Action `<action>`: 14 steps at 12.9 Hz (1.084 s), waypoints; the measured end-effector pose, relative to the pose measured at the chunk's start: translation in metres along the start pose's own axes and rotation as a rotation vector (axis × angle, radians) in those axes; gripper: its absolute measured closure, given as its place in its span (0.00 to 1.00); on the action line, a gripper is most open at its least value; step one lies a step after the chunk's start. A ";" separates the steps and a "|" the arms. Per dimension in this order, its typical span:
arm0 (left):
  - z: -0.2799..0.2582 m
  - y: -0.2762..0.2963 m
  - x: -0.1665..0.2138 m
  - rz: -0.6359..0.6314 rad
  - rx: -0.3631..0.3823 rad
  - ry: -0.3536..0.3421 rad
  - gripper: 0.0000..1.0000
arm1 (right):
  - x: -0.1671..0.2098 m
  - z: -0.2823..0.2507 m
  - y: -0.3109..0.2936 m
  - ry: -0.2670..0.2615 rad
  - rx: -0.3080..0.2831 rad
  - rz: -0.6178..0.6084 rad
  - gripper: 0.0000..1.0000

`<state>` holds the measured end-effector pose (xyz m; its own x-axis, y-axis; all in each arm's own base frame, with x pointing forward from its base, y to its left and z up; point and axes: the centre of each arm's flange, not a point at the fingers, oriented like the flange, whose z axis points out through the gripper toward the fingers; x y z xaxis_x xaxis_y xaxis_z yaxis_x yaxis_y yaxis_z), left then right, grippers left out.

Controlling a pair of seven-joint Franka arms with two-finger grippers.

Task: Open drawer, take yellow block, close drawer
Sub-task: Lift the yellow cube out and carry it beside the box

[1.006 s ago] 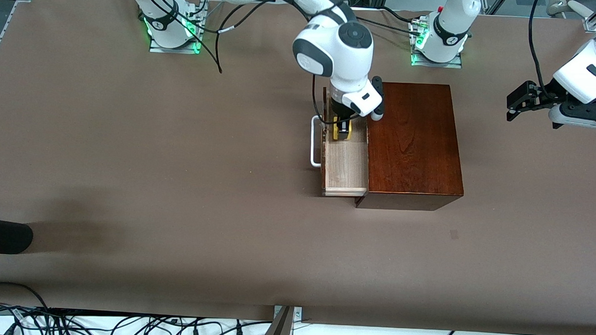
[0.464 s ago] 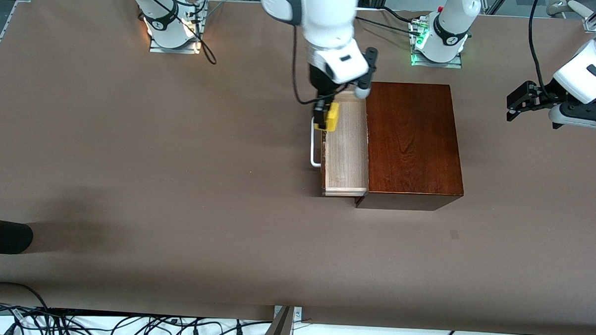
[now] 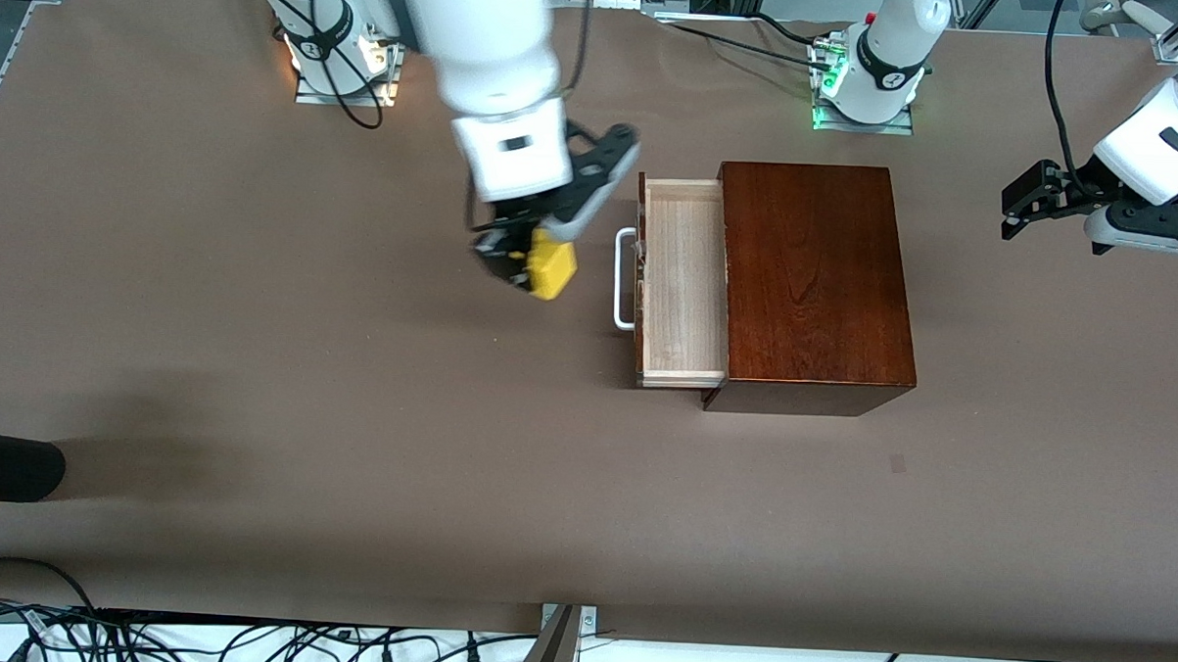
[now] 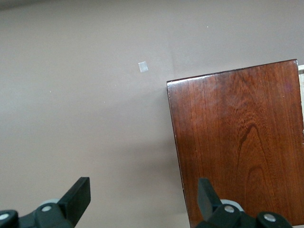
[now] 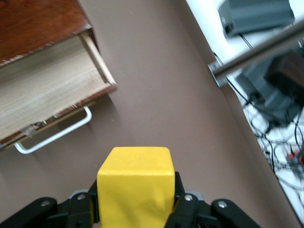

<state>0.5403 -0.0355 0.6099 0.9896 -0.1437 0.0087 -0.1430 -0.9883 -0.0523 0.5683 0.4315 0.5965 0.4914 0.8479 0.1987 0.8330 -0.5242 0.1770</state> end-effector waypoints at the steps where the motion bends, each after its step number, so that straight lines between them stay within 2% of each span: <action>1: 0.000 0.000 0.000 0.000 0.000 0.000 0.00 | -0.016 -0.001 0.025 -0.008 0.019 0.048 0.44; 3: 0.000 0.000 0.000 0.000 0.000 0.000 0.00 | -0.057 0.007 0.077 -0.039 0.052 0.149 0.44; 7: 0.000 0.000 0.000 0.000 0.000 -0.004 0.00 | -0.146 0.043 0.155 -0.139 0.089 0.320 0.44; 10: 0.000 0.000 0.000 0.001 0.000 -0.004 0.00 | -0.204 0.088 0.186 -0.208 0.134 0.432 0.44; 14: 0.000 0.002 0.000 0.003 0.000 -0.004 0.00 | -0.264 0.157 0.196 -0.290 0.157 0.596 0.44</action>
<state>0.5399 -0.0371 0.6096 0.9892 -0.1463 0.0044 -0.1459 -0.9879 -0.0521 0.6422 0.1172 0.4276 0.9079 0.4160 -0.0512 0.4150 -0.9094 -0.0292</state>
